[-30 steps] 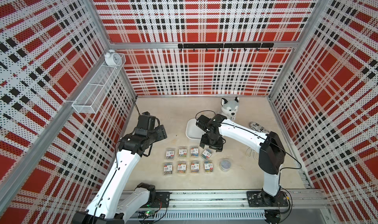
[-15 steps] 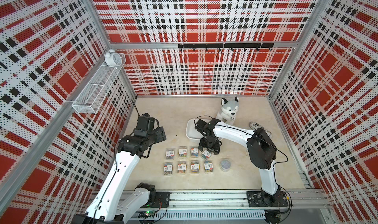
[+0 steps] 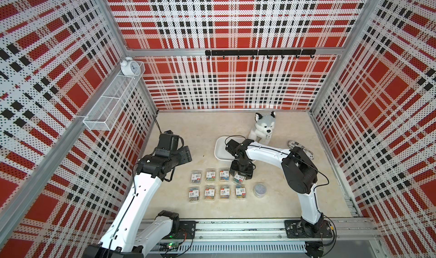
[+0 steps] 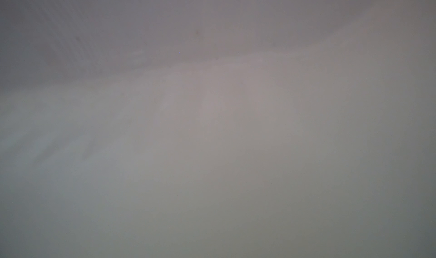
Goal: Take the paper clips out of the storage box
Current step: Adjust the boxed paper clips at the center of the board.
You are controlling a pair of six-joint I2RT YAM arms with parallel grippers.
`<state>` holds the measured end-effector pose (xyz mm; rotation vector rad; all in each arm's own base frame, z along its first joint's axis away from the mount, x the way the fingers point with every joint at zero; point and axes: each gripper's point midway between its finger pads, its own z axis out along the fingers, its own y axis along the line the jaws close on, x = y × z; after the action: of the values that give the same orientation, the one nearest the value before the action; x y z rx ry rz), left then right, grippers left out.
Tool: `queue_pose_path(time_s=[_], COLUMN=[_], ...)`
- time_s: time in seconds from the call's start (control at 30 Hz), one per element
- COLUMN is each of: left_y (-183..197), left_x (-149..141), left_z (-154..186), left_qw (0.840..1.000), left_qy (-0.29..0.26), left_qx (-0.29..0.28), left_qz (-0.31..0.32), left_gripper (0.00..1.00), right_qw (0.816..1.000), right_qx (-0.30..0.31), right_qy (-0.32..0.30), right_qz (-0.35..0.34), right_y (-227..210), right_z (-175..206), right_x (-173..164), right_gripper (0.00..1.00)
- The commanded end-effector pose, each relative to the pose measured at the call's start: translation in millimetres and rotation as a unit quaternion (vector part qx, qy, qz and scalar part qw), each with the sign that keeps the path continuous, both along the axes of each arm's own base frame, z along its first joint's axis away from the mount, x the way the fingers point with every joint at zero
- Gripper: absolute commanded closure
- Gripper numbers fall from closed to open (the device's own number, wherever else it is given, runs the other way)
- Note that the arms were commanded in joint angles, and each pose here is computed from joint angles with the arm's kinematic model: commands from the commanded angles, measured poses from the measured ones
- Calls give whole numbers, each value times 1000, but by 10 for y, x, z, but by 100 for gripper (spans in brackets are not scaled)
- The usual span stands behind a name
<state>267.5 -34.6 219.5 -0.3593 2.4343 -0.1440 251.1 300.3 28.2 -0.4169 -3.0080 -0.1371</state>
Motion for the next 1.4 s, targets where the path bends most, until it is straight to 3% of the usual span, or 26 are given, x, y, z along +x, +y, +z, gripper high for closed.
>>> queue_pose_path(time_s=[0.0,0.4,1.03,1.2,1.37], left_y=[30,72,98,108,112], left_x=[3,1,8,8,21], left_z=[8,10,12,12,28], left_qw=[1000,1000,1000,1000,1000], left_qy=[1,-1,-2,-2,-4], left_qx=[6,1,-3,-3,-2], left_qz=[0,11,17,19,20], left_gripper=[23,23,23,23,23], right_qw=[1000,999,993,992,989], right_qx=[-1,-11,-28,-32,-35], right_qy=[-13,-32,-52,-51,-67], right_qz=[6,28,103,112,128], right_y=[23,-8,-15,-29,-3], right_z=[-17,11,3,-14,107], right_x=[97,161,274,271,351], right_gripper=[29,42,40,35,18])
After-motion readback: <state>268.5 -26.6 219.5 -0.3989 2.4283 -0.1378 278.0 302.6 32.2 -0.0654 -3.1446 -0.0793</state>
